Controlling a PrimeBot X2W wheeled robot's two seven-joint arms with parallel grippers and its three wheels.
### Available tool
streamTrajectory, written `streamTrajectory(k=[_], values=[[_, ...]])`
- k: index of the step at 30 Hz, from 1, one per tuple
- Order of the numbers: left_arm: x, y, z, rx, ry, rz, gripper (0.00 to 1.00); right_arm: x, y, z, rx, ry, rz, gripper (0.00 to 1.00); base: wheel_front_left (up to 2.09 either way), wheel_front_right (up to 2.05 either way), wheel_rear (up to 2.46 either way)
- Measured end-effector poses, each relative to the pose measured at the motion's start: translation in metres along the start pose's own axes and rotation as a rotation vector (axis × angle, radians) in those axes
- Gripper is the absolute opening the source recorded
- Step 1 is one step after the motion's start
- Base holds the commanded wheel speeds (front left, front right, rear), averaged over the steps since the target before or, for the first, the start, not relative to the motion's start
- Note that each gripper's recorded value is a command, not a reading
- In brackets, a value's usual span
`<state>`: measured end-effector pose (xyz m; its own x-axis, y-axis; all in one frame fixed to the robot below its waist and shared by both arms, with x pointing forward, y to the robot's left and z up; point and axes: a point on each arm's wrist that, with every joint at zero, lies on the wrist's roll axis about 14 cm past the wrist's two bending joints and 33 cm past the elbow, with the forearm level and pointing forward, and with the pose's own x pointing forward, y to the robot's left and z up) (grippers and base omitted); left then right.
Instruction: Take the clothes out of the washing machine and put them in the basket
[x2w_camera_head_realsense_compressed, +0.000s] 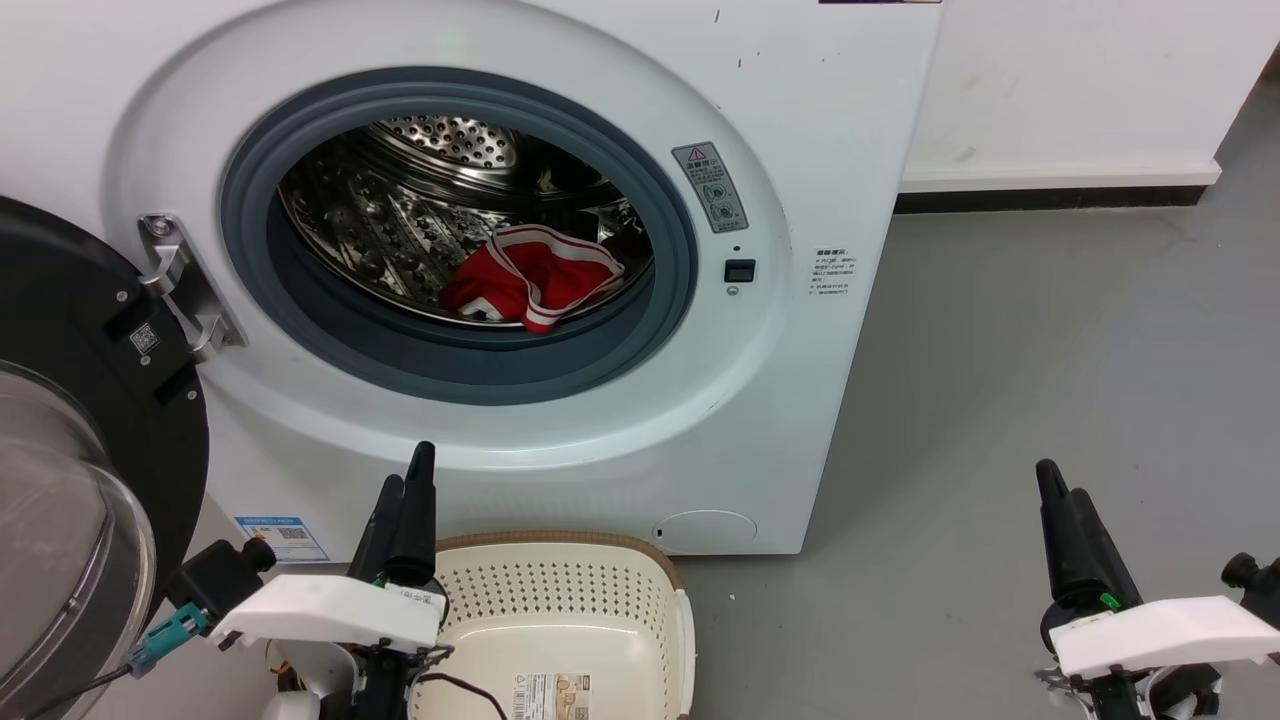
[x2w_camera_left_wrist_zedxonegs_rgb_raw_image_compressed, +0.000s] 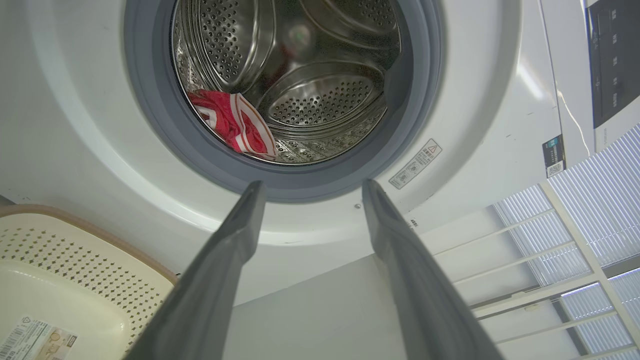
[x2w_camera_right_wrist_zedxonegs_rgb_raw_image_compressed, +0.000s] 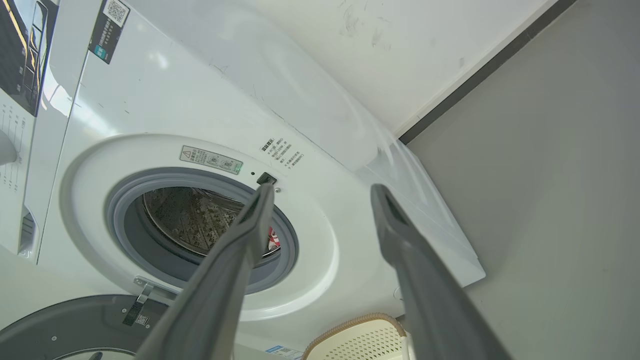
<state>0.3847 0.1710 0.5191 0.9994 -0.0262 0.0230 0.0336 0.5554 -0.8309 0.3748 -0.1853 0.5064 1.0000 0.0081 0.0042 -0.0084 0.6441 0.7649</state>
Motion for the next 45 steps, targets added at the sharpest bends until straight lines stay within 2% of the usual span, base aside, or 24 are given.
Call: streamTrajectory(k=[10,21,45], values=[[0.003,-0.01,0.001,0.211,-0.015,-0.026,1.0,0.0,0.004,-0.002,-0.16,0.003,0.017,1.0,0.0,0.0,0.0],[0.003,-0.013,-0.001,0.396,-0.02,-0.037,1.0,-0.002,0.005,-0.006,-0.31,0.018,0.03,1.0,0.0,0.0,0.0],[0.0,-0.021,-0.012,0.676,-0.031,-0.067,1.0,-0.005,0.018,-0.007,-0.588,0.01,0.088,1.0,0.0,0.0,0.0]])
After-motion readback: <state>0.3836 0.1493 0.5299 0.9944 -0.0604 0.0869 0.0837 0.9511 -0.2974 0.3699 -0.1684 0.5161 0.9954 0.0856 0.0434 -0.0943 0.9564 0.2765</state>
